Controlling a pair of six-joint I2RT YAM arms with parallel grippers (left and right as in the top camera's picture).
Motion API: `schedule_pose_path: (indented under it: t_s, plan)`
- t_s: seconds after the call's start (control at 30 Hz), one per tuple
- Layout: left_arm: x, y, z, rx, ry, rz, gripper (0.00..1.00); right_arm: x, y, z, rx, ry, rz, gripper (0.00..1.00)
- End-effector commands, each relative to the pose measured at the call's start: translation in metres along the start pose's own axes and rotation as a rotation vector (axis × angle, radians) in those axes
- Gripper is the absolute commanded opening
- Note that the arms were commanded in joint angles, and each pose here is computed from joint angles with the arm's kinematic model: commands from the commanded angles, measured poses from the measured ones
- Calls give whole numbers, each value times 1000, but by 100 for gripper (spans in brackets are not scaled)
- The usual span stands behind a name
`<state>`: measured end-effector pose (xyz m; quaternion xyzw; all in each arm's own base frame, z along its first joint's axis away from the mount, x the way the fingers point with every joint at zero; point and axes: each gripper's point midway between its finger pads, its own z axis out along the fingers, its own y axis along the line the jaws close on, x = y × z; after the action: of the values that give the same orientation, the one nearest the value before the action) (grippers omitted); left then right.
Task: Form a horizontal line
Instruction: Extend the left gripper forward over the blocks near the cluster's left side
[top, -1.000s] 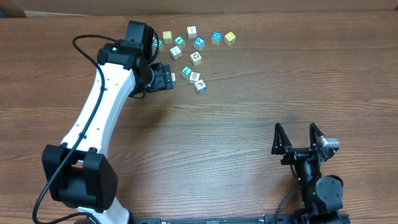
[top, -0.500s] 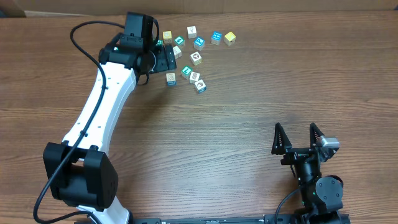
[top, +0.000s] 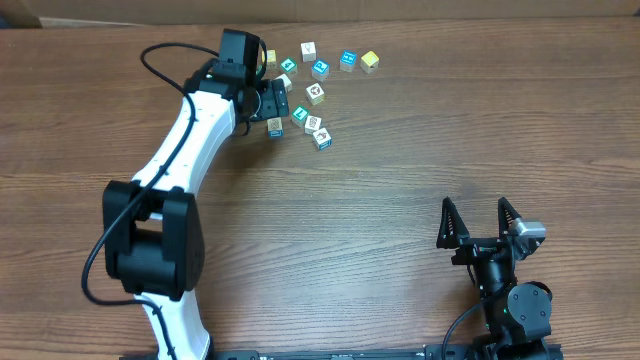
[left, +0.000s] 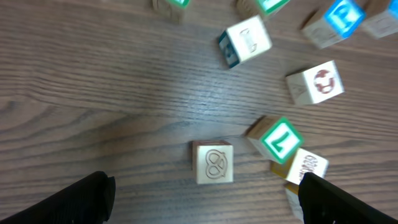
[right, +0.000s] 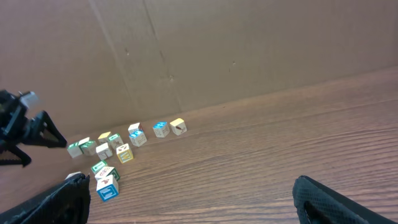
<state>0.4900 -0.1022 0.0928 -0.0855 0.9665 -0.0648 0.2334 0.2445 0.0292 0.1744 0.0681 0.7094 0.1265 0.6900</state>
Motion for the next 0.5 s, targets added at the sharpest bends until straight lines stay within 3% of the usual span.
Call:
schedule_pose_path:
  t_s: [0.0, 0.2, 0.47]
  plan:
    - [2, 1, 11, -17, 4, 19, 91, 2, -2, 0, 2, -4, 0, 100]
    - [-3, 1, 13, -16, -20, 17, 87, 2, -2, 0, 2, -4, 0, 100]
    - [-7, 3, 13, -29, -34, 41, 91, 2, -2, 0, 2, -4, 0, 100]
